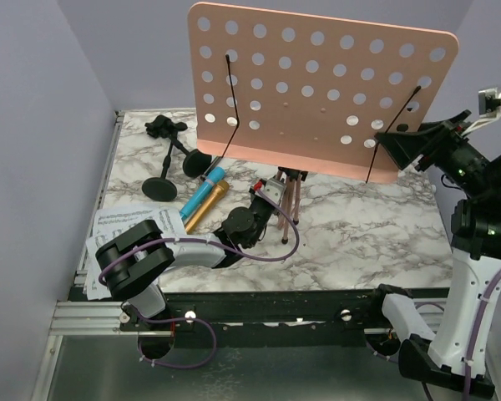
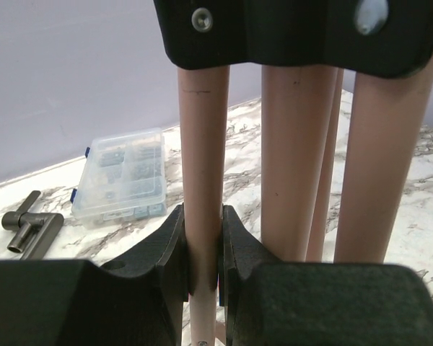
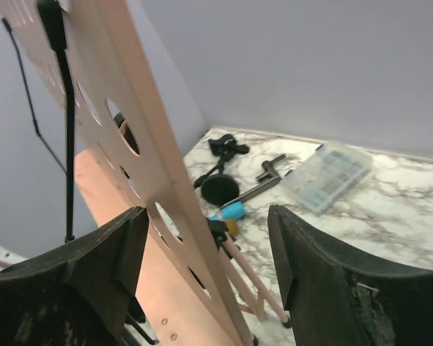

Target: Set up the instrument practice props

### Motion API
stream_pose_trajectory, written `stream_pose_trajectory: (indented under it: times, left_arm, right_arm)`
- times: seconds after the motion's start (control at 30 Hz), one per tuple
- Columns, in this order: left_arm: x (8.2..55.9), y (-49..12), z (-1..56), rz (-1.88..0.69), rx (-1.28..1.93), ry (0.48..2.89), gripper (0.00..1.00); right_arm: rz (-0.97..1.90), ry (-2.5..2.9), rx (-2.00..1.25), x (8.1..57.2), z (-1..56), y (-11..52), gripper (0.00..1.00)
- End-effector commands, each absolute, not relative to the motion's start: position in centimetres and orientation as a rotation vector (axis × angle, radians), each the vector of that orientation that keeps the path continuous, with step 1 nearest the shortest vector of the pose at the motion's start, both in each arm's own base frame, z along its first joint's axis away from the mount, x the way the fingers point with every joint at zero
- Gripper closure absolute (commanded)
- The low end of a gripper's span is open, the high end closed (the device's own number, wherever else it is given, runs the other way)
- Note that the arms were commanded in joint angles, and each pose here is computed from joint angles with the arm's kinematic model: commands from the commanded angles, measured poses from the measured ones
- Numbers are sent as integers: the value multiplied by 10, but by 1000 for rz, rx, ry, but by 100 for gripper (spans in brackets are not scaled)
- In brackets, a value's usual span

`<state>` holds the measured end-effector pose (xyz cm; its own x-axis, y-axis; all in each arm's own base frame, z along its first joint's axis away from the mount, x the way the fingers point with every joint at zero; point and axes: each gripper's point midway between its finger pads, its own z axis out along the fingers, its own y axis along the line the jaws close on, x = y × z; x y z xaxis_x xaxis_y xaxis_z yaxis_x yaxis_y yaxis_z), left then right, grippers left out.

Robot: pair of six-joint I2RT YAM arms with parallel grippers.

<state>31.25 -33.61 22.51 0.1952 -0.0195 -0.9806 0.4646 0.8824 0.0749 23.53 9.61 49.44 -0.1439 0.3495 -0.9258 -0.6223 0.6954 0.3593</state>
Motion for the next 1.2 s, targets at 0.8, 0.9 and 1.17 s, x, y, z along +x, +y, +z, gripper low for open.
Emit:
stream_pose_trajectory:
  times: [0.8,0.9,1.17]
  left_arm:
    - [307,-331,195,-345,394,1426,100]
    - [307,-330,197,-339,389,1422,100]
    - [307,-332,195,-349,391,1425,100]
  right_arm:
    - [675,1565,132,262,292,51,17]
    - [873,1473,-52,253,273,82,19]
    - [944,1416,-238,251,249,102,18]
